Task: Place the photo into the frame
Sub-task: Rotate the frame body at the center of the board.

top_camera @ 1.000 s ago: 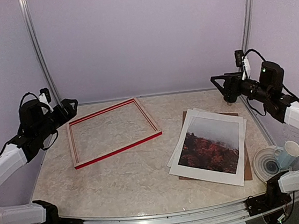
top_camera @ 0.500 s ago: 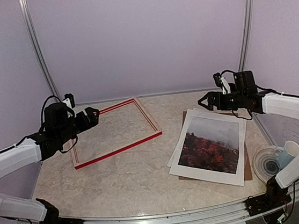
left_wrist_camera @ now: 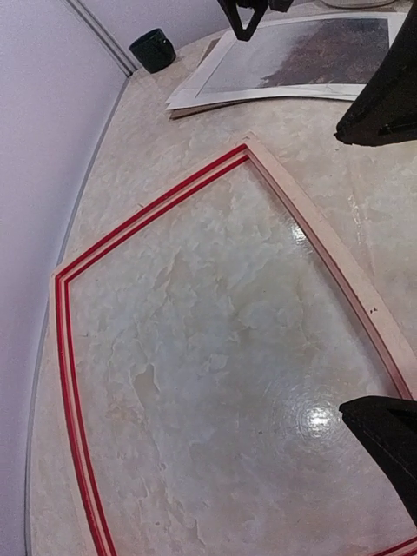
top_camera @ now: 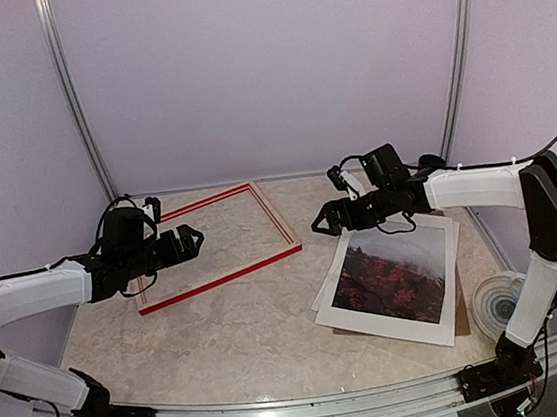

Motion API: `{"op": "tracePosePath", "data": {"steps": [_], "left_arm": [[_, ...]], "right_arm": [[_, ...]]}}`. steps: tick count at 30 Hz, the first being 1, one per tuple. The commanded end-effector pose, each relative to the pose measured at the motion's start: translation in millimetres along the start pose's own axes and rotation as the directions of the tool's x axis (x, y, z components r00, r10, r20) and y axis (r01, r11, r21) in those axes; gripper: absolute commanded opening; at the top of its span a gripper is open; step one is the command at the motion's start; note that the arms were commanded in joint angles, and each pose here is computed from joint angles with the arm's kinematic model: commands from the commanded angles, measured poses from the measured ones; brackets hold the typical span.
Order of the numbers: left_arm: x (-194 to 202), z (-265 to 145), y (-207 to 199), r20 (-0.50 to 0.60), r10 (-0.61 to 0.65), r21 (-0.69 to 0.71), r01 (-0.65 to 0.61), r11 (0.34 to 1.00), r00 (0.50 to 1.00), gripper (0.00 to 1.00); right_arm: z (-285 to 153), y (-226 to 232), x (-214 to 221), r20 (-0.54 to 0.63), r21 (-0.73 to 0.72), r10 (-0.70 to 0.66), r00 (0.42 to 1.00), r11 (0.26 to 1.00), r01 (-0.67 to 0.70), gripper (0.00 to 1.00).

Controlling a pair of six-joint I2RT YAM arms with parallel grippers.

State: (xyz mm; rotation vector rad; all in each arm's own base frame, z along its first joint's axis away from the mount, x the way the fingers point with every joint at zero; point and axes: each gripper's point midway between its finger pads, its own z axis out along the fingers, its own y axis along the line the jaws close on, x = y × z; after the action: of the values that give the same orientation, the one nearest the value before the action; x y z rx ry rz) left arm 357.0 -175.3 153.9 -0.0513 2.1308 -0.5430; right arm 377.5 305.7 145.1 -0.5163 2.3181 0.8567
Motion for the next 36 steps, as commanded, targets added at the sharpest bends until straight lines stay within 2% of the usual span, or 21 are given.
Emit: {"op": "tracePosePath", "data": {"steps": [1,12,21,36], "left_arm": [[19.7,3.7,-9.0,-0.067,0.001,0.067,0.003,0.998,0.998,0.99],[50.3,21.2,16.7,-0.154,-0.010,0.003,0.011,1.000,0.988,0.99],[63.9,33.2,43.9,-0.183,-0.038,-0.081,0.024,0.996,0.982,0.99],[85.1,36.7,44.2,-0.247,-0.056,-0.066,0.041,0.997,0.967,0.99]], "right_arm": [[27.1,29.3,7.6,-0.057,-0.053,-0.029,0.998,0.998,0.026,0.99],[87.0,64.8,23.9,-0.146,-0.136,-0.055,0.988,0.990,0.035,0.99],[114.3,57.6,26.3,-0.167,-0.113,-0.024,0.986,0.994,0.005,0.99],[138.2,51.4,47.7,-0.226,-0.114,0.015,0.974,0.993,-0.041,0.99]]}}
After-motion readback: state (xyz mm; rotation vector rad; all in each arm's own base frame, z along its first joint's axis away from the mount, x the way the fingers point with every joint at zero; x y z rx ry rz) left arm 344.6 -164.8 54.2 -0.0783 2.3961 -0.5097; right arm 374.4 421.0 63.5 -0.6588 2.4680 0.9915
